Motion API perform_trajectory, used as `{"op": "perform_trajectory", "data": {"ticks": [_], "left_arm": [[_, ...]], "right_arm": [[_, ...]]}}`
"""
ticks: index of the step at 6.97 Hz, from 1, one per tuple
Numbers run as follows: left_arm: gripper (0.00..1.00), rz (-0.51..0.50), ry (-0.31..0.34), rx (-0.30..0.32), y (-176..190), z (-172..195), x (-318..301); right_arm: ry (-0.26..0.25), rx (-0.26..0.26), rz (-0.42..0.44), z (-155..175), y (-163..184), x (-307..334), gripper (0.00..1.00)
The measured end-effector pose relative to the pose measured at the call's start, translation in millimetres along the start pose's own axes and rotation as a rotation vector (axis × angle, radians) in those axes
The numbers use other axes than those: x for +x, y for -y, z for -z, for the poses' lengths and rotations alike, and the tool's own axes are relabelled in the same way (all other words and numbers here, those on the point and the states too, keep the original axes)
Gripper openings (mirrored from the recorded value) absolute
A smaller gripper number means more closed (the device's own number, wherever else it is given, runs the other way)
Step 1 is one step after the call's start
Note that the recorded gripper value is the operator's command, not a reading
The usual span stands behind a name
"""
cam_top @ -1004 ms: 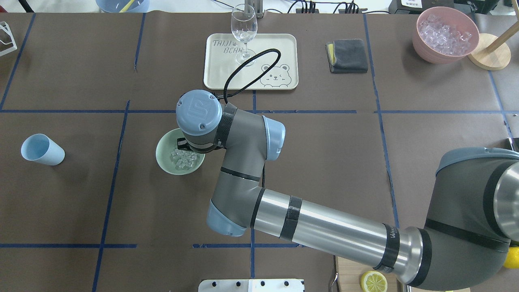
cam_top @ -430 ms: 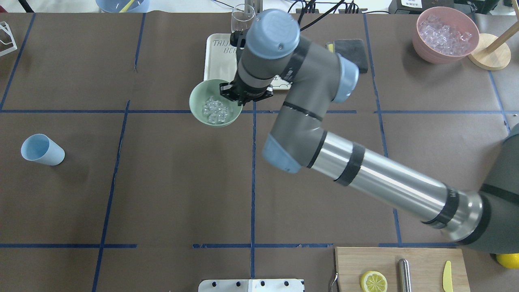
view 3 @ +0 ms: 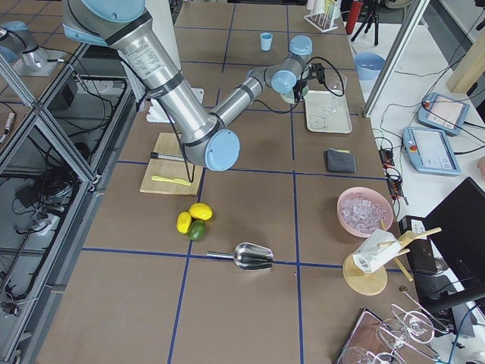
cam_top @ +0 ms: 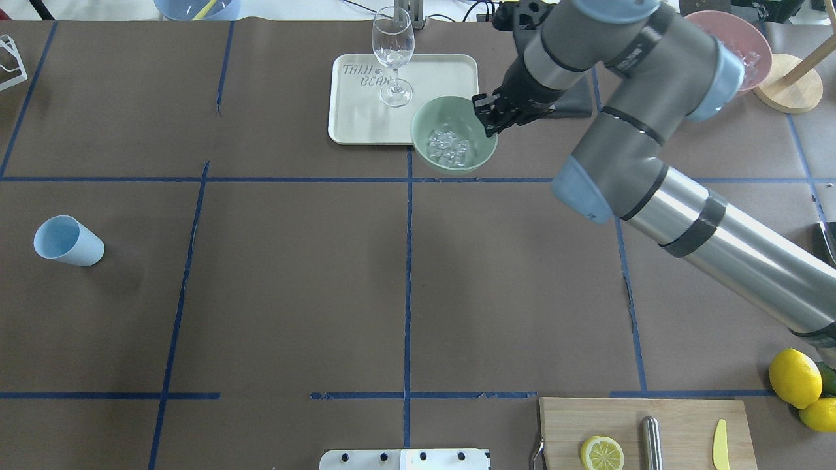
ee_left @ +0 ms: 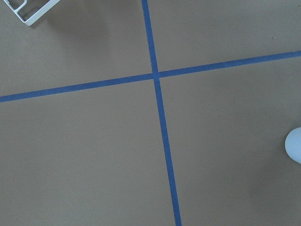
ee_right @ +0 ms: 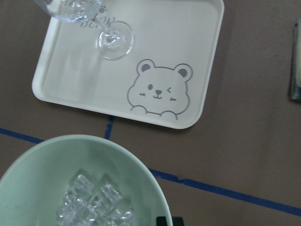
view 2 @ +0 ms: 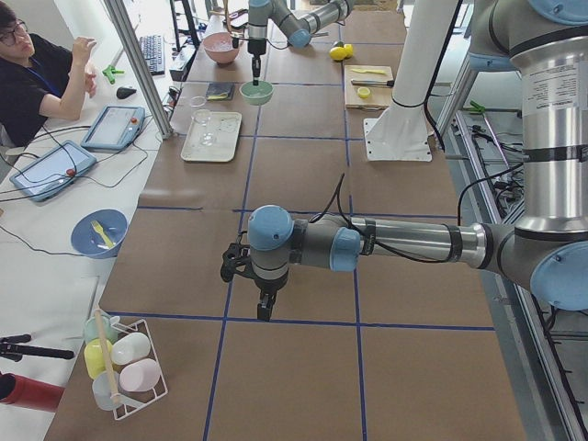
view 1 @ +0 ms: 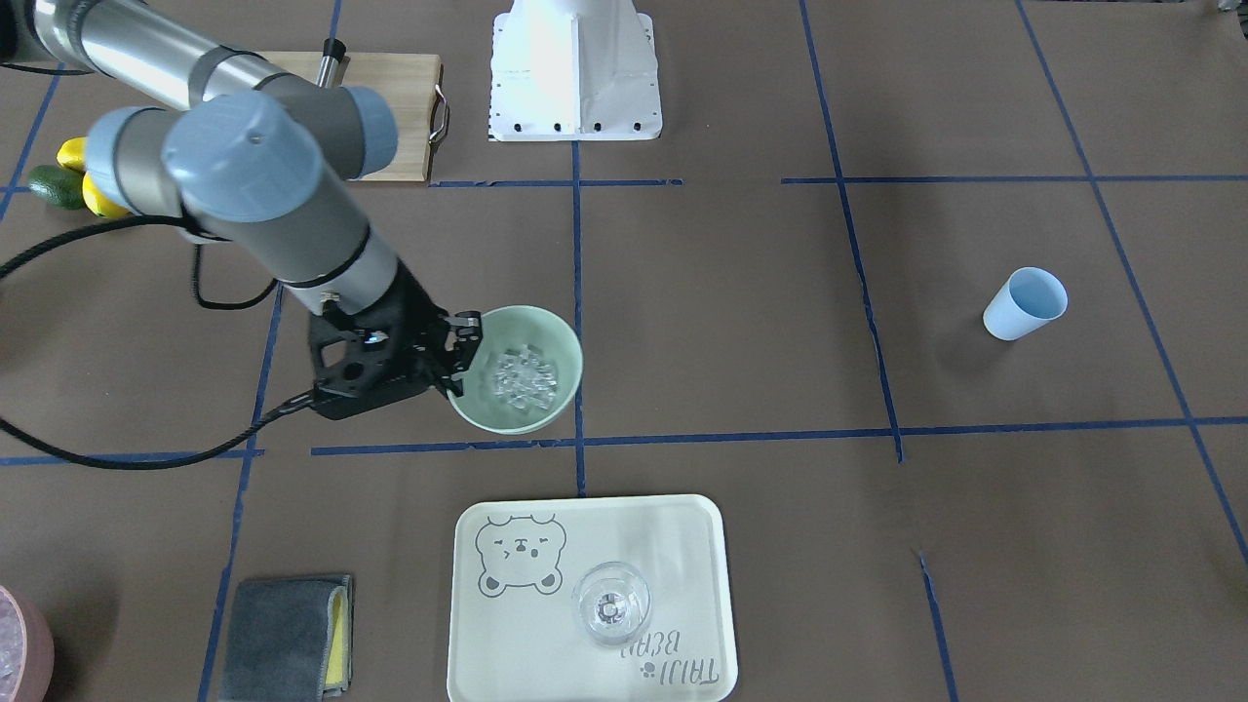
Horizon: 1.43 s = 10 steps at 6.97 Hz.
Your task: Pour ice into bowl
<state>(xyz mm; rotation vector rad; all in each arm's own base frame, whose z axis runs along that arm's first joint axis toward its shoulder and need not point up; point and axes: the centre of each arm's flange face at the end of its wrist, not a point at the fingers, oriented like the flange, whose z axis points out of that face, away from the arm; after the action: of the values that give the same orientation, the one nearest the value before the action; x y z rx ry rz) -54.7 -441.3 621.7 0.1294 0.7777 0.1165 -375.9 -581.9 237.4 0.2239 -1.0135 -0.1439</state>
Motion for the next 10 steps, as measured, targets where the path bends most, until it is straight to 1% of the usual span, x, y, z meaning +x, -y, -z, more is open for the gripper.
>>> {"op": "perform_trajectory", "data": {"ticks": [1, 3, 4, 5, 6, 8, 9, 10], "left_arm": [[1.00, 0.000, 0.000, 0.000, -0.4, 0.0, -0.3], [1.00, 0.000, 0.000, 0.001, -0.9, 0.6, -0.1], [1.00, 0.000, 0.000, 0.001, -1.0, 0.8, 0.1], [1.00, 0.000, 0.000, 0.002, -1.0, 0.9, 0.2], [1.00, 0.000, 0.000, 0.002, -1.0, 1.2, 0.5], [1.00, -0.002, 0.000, 0.004, -0.7, 1.9, 1.1], [1.00, -0.003, 0.000, 0.004, -0.6, 2.1, 1.3], [1.00, -0.004, 0.000, 0.005, -0.6, 2.2, 1.4]], "right_arm": [[-0.002, -0.013, 0.045, 17.4, -14.0, 55.9, 0.00], [-0.034, -0.038, 0.115, 41.6, -49.2, 175.7, 0.00], [-0.045, -0.042, 0.124, 50.6, -71.8, 231.8, 0.00], [-0.043, -0.040, 0.124, 57.3, -100.6, 282.8, 0.00], [-0.045, -0.039, 0.124, 58.8, -131.8, 325.4, 0.00], [-0.050, -0.038, 0.117, 46.0, -193.0, 395.5, 0.00], [-0.040, -0.019, 0.105, 38.2, -211.2, 416.1, 0.00], [-0.026, 0.002, 0.072, 32.5, -217.8, 420.7, 0.00]]}}
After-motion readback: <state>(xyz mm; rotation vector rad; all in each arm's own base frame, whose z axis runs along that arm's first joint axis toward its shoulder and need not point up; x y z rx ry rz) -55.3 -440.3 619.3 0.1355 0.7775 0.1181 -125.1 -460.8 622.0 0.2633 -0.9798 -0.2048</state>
